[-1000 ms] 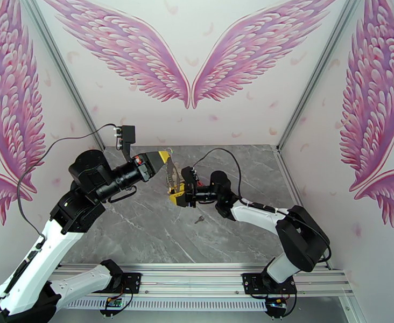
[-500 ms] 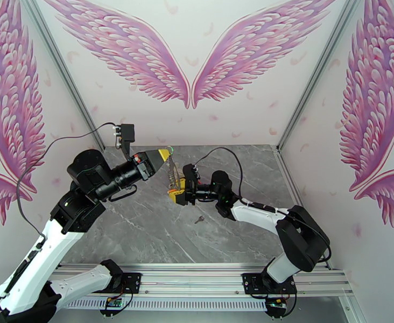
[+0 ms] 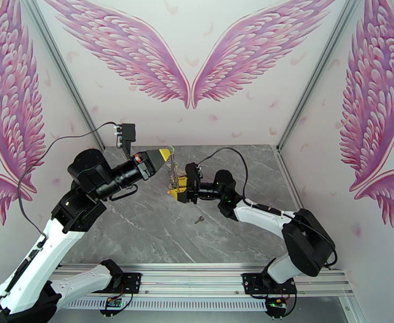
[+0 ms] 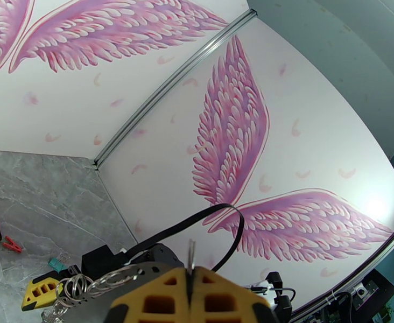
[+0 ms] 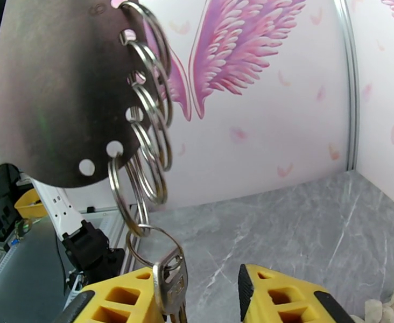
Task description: Remove the keys from the keyring
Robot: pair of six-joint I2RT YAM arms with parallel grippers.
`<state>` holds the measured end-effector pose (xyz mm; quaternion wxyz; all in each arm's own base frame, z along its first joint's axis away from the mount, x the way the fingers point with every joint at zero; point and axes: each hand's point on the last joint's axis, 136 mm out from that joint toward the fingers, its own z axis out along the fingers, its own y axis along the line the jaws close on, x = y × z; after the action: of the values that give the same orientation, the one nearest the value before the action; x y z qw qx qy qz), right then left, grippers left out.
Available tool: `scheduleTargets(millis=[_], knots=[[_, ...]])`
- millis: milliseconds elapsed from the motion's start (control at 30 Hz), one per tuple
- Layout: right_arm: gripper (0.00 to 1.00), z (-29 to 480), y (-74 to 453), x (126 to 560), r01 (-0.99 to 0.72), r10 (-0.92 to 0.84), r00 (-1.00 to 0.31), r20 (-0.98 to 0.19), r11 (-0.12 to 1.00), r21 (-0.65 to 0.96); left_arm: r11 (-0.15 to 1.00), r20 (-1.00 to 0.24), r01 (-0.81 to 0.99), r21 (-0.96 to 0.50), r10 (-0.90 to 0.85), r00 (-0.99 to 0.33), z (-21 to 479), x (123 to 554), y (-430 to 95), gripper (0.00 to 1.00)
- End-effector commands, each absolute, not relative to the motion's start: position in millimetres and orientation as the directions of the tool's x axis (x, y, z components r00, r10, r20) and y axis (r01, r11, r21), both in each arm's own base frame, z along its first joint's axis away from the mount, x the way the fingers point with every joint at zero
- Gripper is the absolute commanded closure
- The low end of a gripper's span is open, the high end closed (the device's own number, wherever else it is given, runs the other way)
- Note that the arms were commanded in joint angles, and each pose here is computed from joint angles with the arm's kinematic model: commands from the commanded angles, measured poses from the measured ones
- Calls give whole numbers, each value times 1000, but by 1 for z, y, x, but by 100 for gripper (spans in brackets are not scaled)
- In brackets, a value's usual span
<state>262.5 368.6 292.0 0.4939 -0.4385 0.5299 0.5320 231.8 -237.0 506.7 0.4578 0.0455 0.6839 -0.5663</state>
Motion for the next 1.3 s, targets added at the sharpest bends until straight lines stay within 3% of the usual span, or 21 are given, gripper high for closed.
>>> scheduleTargets(millis=[0,300,433,633,867,1167,1267], knots=[[67,303,366,258,-994,57,-105,-993,27,107,331,-692,619,-712,-476,-543,526,227,-234,100],[96,305,364,257,-993,40,-107,-993,35,109,349,-694,609,-712,-483,-534,522,230,-231,100],[100,308,363,254,-995,42,-96,-994,33,98,347,-693,610,-713,-481,-537,522,230,-232,100],[100,311,361,257,-992,30,-107,-994,58,109,368,-699,602,-708,-481,-529,518,231,-229,100],[100,303,355,265,-971,-55,-193,-980,156,183,476,-747,578,-662,-479,-461,506,233,-207,100],[100,302,325,261,-937,-166,-215,-963,314,155,522,-661,408,-749,-555,-505,422,258,-181,100],[100,306,321,258,-933,-193,-235,-953,321,165,539,-643,357,-763,-579,-501,395,262,-171,90]])
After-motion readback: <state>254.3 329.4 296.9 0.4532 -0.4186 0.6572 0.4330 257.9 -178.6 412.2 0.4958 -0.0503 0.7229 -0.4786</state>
